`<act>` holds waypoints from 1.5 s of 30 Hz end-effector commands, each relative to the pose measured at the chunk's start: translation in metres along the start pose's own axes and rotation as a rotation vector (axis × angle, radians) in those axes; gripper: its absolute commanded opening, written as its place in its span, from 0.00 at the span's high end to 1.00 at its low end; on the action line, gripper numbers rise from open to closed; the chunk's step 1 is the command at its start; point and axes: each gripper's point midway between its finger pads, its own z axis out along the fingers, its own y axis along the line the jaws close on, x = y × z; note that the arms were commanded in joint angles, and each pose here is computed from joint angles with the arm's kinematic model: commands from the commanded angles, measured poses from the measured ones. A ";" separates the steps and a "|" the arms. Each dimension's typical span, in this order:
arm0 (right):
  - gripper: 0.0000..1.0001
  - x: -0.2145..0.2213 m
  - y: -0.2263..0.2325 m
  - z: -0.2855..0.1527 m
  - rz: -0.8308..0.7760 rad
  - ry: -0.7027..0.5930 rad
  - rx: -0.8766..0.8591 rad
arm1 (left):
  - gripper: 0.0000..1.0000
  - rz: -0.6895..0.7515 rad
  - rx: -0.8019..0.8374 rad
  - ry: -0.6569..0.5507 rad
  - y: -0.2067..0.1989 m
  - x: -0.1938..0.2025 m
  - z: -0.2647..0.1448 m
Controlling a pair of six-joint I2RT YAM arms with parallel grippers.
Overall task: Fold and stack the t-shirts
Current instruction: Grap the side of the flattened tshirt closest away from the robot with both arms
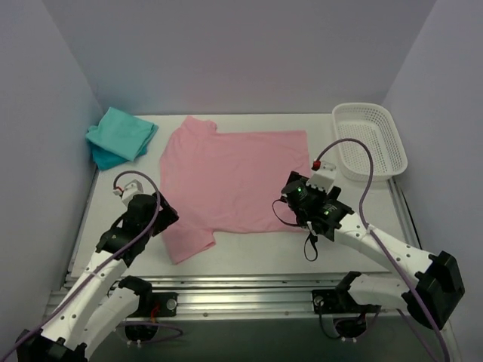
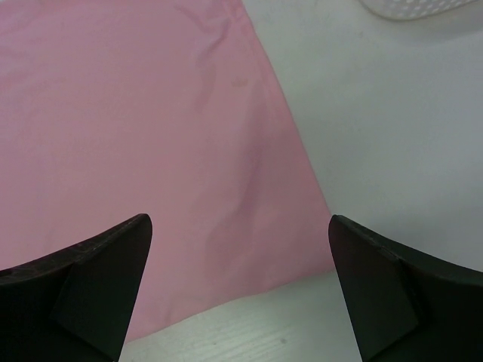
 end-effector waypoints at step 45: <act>0.00 0.069 0.019 0.022 0.183 0.285 -0.338 | 0.19 -0.109 -0.206 0.151 0.034 0.140 -0.055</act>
